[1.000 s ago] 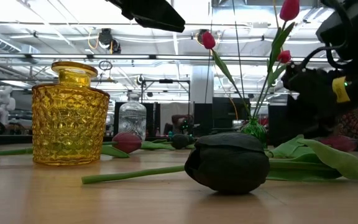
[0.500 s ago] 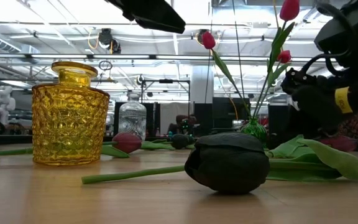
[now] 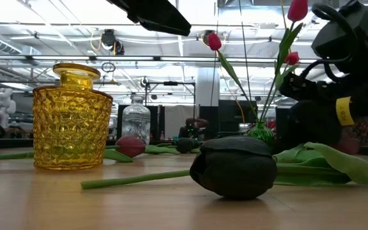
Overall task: Sort flowers into vase by color
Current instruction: Put the top dark red tulip into the transparent vase
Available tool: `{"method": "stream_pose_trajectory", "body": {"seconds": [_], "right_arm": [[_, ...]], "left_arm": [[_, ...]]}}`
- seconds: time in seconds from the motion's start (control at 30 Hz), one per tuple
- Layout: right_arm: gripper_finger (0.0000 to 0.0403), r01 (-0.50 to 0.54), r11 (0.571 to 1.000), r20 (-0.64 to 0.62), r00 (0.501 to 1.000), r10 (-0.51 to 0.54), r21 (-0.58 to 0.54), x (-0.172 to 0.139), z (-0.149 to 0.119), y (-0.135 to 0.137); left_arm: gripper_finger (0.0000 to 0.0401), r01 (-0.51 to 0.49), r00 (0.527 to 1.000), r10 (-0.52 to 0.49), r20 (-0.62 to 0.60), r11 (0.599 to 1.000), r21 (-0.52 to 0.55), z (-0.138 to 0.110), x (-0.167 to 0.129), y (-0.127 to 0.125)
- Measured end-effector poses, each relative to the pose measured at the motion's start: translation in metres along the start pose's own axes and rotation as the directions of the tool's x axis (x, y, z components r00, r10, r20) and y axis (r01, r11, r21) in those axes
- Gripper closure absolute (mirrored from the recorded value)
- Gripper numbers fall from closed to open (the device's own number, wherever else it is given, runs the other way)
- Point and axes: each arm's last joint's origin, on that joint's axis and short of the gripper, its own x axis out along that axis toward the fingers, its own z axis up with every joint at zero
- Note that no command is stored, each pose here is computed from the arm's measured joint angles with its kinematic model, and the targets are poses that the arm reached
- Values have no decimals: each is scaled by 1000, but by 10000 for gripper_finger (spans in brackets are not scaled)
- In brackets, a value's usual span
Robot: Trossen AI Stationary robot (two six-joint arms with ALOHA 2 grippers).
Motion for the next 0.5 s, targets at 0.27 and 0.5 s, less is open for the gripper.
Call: {"method": "stream_pose_trajectory", "body": {"seconds": [0.27,0.5], "right_arm": [[385,-19,1000,-14,1000,18,-17,0,3,3],[398,-55,998,17,998,55,-12,-10,15,3]], "left_arm": [[191,2,1000,-2,-11,1000,5,-1,0,0],[191,2,1000,-2,-12,1000,5,-1,0,0]]}}
